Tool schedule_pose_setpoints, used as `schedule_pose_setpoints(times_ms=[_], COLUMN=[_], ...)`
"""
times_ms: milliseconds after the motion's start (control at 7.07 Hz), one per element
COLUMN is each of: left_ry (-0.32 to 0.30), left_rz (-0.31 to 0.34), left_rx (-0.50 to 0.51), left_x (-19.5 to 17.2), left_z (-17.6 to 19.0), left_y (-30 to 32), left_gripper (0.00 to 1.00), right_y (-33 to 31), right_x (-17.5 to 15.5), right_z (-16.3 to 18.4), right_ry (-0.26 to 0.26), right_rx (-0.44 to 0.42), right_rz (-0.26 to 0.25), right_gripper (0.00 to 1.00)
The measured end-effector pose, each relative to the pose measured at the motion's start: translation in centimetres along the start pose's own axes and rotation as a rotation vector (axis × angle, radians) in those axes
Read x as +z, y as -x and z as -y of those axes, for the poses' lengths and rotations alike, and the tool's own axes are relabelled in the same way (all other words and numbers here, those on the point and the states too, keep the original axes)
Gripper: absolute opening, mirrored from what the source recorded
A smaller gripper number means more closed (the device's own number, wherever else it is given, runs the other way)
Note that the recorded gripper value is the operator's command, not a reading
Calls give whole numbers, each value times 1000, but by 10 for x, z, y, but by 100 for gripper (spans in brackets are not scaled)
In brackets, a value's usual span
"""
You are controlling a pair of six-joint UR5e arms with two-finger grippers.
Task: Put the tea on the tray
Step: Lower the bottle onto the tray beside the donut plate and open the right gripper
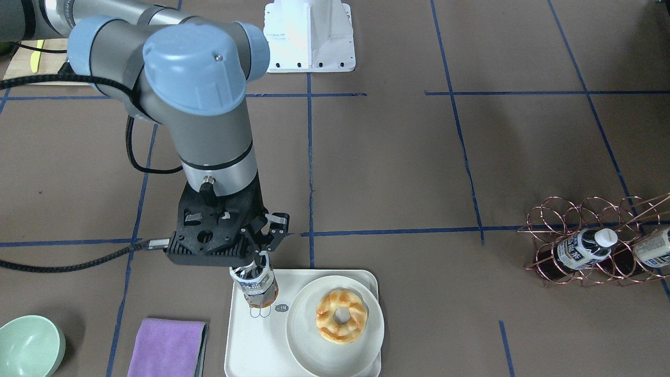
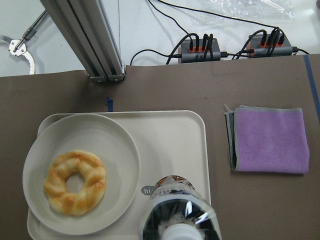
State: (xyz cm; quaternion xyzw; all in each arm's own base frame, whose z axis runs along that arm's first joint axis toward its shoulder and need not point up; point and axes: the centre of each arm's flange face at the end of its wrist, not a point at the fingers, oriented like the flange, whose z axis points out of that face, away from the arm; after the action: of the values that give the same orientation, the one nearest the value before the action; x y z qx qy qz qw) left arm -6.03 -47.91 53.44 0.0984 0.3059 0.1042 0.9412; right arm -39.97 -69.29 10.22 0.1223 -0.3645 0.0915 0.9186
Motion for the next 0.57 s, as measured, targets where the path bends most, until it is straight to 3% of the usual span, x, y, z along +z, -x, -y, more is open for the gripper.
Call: schedule_pose_setpoints(times_ms=[566], left_ry=[-11], left_rz=[2], left_rx=[3], left_x=[-4], left_z=[1], left_y=[0], left_gripper=[100], right_y=[-12], right_x=[40], right_z=[30], right_ry=[25], right_rx=[-1], right_rz=[-20], right_gripper=[0])
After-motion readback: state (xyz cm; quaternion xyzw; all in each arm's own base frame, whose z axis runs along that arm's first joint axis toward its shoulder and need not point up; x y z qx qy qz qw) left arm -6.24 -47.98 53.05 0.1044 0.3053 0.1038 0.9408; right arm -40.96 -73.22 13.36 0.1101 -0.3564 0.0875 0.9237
